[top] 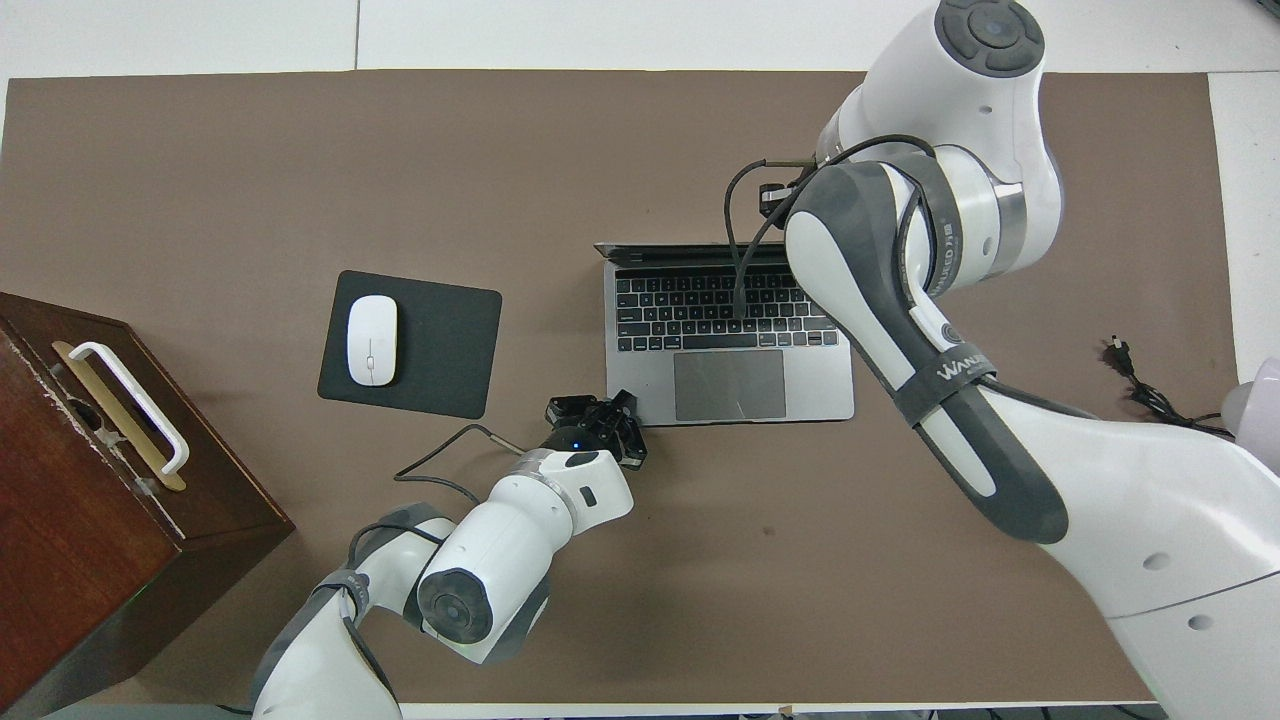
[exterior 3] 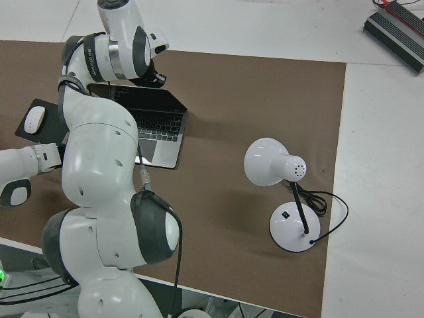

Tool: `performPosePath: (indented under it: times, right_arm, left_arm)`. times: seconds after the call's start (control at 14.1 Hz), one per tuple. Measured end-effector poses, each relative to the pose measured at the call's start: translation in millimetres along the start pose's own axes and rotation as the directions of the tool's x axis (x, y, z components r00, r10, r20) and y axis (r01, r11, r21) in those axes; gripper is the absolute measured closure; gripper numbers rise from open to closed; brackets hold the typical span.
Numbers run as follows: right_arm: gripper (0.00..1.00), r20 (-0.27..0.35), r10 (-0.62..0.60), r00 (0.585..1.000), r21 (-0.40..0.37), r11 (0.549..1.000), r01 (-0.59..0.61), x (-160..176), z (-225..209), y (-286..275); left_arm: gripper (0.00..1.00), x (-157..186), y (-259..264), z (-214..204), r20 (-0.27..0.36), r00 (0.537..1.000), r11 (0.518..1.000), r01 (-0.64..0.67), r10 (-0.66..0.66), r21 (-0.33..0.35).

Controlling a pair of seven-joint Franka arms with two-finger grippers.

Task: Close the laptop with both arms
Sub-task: 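Push the laptop screen down toward the keyboard with the right gripper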

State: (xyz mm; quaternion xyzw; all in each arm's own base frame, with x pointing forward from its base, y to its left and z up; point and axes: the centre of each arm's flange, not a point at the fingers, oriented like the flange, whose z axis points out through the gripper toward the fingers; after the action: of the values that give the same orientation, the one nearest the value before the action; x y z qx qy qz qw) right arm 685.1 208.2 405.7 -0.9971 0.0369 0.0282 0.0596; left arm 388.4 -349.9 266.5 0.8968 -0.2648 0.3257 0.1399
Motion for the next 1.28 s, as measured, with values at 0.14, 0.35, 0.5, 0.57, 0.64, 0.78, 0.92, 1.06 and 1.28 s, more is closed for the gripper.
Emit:
performPosePath:
  times: [0.14, 0.35, 0.5, 0.57, 0.64, 0.78, 0.92, 1.06, 1.28]
  right_arm:
    - [0.99, 0.032, 0.020, 0.999, -0.011, 1.000, -0.020, -6, 17, -2]
    - [0.99, 0.052, 0.041, 0.998, -0.011, 0.999, -0.041, -13, 42, -3]
    - [0.99, 0.055, 0.055, 0.997, 0.010, 0.998, -0.055, -16, 58, -2]
    - [0.99, 0.055, 0.059, 0.997, 0.015, 0.998, -0.060, -17, 64, -1]
    - [0.99, 0.055, 0.061, 0.997, 0.015, 0.998, -0.062, -18, 69, 0]
    - [0.99, 0.056, 0.062, 0.996, 0.015, 0.998, -0.063, -19, 73, 1]
    - [0.99, 0.055, 0.063, 0.996, 0.015, 0.998, -0.064, -19, 75, 1]
    - [0.99, 0.046, 0.065, 0.997, 0.018, 0.998, -0.066, -20, 80, 2]
    - [0.99, 0.042, 0.068, 0.997, 0.018, 0.997, -0.068, -22, 89, 4]
  left_arm:
    - [0.99, 0, 0, 0, 0.000, 1.000, 1.000, 0.000, 0.000, 0.000]
    - [0.99, 0, 0, 0, 0.000, 1.000, 1.000, -0.001, 0.001, 0.000]
    - [0.99, 0, 0, 0, 0.000, 1.000, 1.000, -0.001, 0.001, 0.000]
    - [0.99, 0, 0, 0, 0.000, 1.000, 1.000, -0.001, 0.001, 0.000]
    - [0.99, 0, 0, 0, 0.000, 1.000, 1.000, -0.001, 0.001, 0.000]
    - [0.99, 0, 0, 0, 0.000, 1.000, 1.000, -0.001, 0.001, 0.000]
    - [0.99, 0, 0, 0, 0.000, 1.000, 1.000, -0.001, 0.001, 0.000]
    - [0.99, 0, 0, 0, 0.000, 1.000, 1.000, -0.001, 0.001, 0.000]
    - [0.99, 0, 0, 0, 0.000, 1.000, 1.000, -0.001, 0.001, 0.000]
